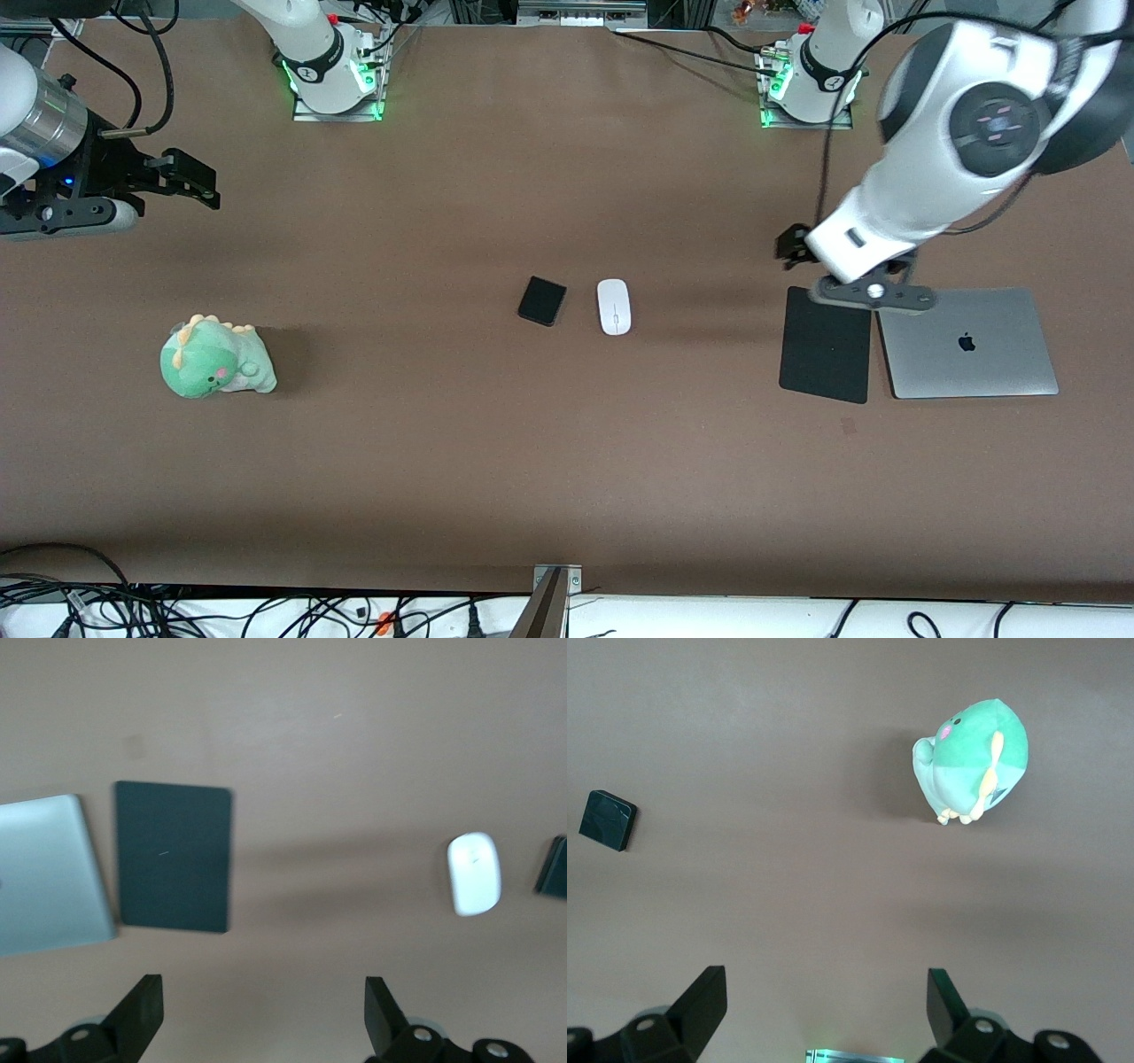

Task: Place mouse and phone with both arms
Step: 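Reach the left gripper over the white mouse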

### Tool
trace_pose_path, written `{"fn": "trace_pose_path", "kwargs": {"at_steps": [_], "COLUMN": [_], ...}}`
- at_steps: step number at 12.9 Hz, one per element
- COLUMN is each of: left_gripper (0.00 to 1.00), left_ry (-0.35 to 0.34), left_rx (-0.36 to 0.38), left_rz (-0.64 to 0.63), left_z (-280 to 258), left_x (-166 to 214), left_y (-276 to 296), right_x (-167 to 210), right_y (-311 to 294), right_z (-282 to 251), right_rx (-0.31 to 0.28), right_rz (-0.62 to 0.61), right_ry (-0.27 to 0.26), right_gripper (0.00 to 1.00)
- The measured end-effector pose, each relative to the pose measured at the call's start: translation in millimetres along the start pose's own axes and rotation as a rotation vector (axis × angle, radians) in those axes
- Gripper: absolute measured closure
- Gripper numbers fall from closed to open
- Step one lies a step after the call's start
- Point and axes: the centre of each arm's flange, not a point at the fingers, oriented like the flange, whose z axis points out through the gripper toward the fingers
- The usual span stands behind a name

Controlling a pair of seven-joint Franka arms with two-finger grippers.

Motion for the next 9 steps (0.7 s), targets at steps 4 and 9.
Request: {"fn": "trace_pose_path", "kwargs": {"at_steps": [4,9], "left_gripper": [0.0,0.0], "left_ry": [0.008,0.034], "left_rx": [-0.029,-0.082], "left_rz": [-0.078,-0.011], "left_z": [59,158], "left_x": [-5,-17], "left_y": [100,184], "right_x": [0,1], "right_y": [0,0], "right_z": [1,1], "right_rx": [0.0,0.0], "right_rz": [0.0,0.0], "right_ry": [0.0,0.0], "right_gripper": [0.0,0.0]}}
